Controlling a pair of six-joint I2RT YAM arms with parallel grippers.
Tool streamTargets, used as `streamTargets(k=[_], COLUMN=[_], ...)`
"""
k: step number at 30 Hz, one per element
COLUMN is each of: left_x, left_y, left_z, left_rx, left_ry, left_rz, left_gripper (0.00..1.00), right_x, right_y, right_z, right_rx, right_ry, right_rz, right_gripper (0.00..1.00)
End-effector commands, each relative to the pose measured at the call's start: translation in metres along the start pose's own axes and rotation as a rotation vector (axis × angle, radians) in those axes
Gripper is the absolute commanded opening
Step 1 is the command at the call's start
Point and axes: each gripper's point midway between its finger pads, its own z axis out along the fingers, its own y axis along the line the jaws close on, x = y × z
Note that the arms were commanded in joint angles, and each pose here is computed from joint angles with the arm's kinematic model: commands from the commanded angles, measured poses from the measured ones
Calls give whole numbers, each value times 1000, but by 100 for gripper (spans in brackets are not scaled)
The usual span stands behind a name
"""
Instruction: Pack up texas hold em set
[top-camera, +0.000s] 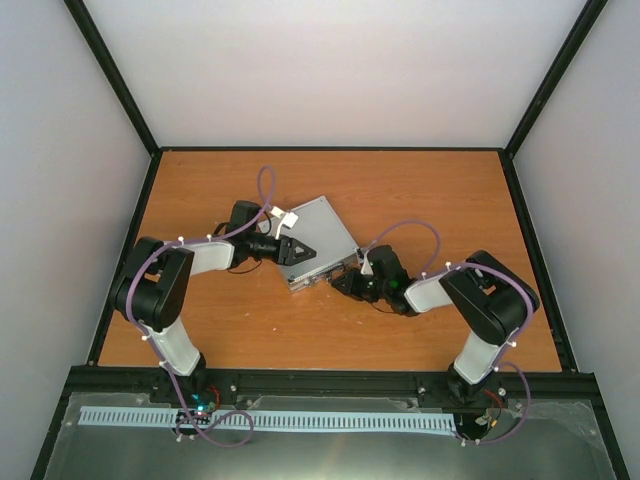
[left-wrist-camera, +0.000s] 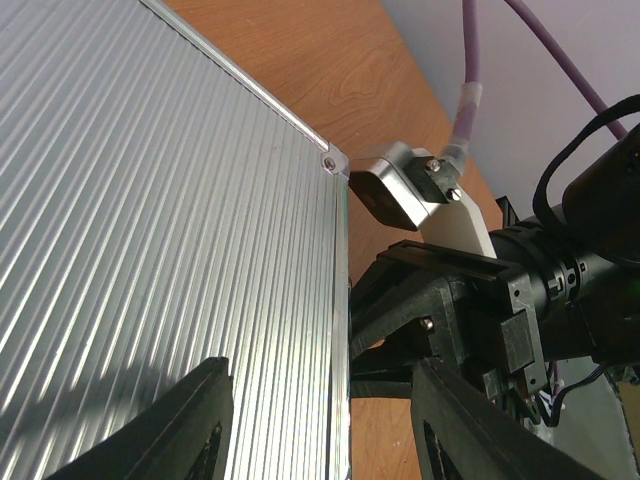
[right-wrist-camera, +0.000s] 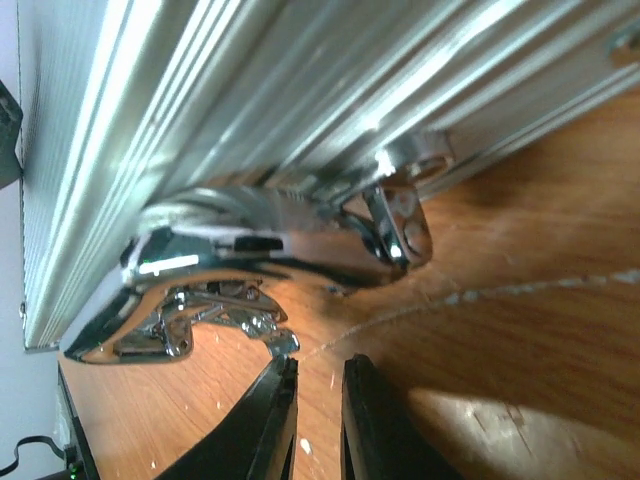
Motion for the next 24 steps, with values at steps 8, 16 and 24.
streamTargets(k=[8,16,24], left_x=[34,33,33], left_y=[18,20,19], left_z=[6,8,9], left_rx=[-37,-28,-14], left_ry=[79,82,84], left_rz=[-126,-126,-126], left_gripper=[51,51,51], right_x=[-4,-4,-10], right_y=[-9,-14,-13], right_z=[14,18,25], right_rx=[30,43,45], right_ry=[-8,-4,-12], right_rz=[27,29,25], right_gripper=[13,10,10])
